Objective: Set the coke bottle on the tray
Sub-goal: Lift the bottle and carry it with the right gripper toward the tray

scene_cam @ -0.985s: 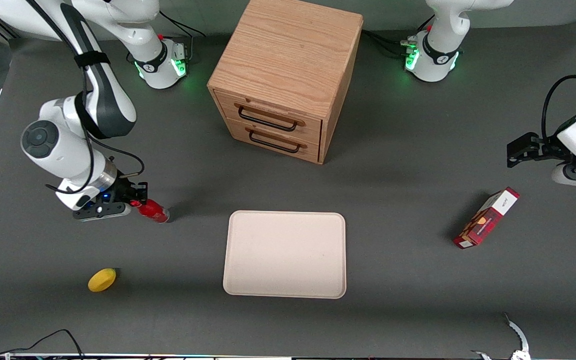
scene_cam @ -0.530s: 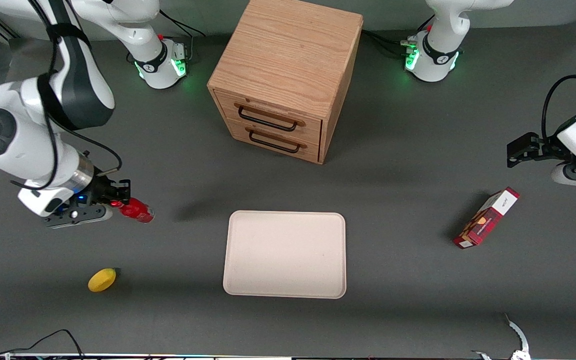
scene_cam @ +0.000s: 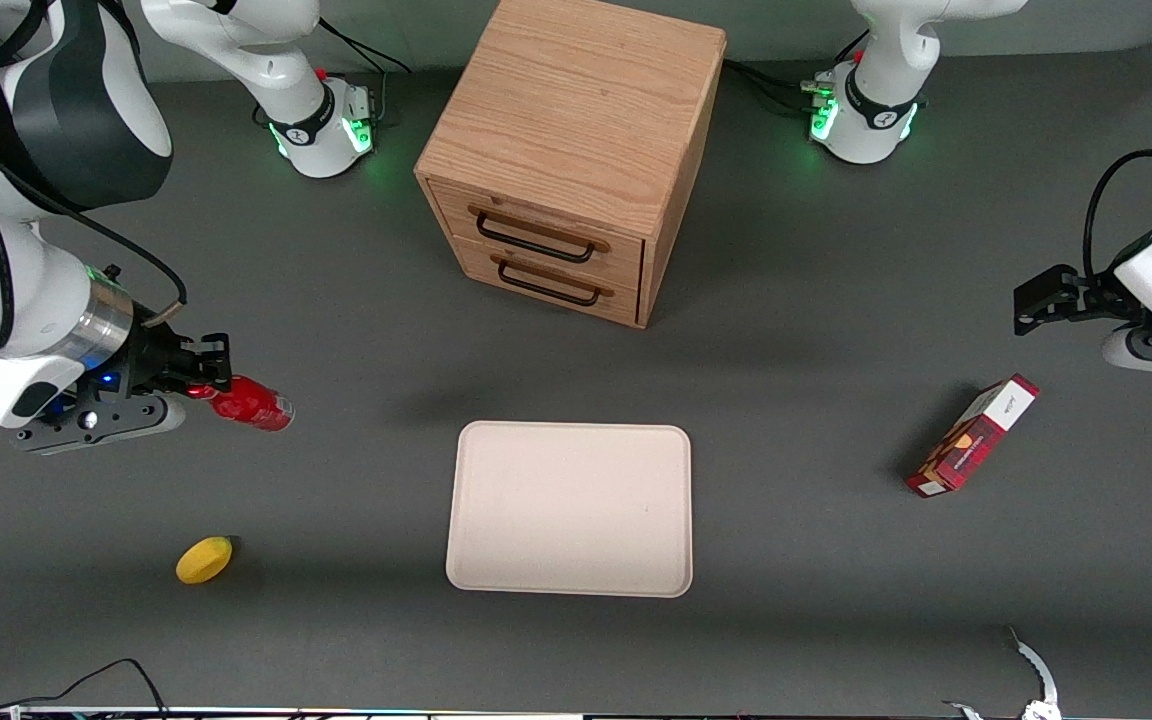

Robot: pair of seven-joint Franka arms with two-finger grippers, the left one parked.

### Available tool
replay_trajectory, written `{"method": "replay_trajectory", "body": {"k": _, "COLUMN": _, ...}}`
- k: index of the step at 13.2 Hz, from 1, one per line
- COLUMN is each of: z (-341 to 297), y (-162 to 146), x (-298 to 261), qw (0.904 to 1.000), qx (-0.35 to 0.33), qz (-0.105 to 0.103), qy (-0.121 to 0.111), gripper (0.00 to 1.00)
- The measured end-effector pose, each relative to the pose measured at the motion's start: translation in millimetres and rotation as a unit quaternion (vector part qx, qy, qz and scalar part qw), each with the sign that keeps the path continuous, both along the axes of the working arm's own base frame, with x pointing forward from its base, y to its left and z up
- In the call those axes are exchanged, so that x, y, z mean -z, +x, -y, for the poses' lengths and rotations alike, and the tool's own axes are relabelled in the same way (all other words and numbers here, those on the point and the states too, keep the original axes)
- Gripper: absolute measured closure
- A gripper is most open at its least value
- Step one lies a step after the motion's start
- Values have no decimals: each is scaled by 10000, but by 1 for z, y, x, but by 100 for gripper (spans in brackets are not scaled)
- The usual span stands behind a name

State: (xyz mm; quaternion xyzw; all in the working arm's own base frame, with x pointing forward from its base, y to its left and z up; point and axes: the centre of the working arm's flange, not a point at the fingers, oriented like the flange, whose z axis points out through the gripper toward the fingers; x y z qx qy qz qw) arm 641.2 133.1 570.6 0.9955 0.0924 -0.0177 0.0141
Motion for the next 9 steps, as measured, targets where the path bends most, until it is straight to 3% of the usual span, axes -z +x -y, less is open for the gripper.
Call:
{"method": "replay_trajectory", "body": {"k": 5, "z": -85, "y": 39, "x": 64, "qw": 9998, "qx": 159, "qz": -37, "qy": 71, "gripper": 69}}
{"method": "replay_trajectory", "body": {"k": 7, "z": -132, "y": 48, "x": 99, "qw": 9995, "qx": 268, "qz": 169, "qy": -6, "gripper": 69}}
{"method": "replay_trajectory", "body": {"k": 9, "z": -168, "y": 53, "x": 126, "qw": 9985, "qx": 341, "qz": 413, "qy": 57, "gripper": 69}}
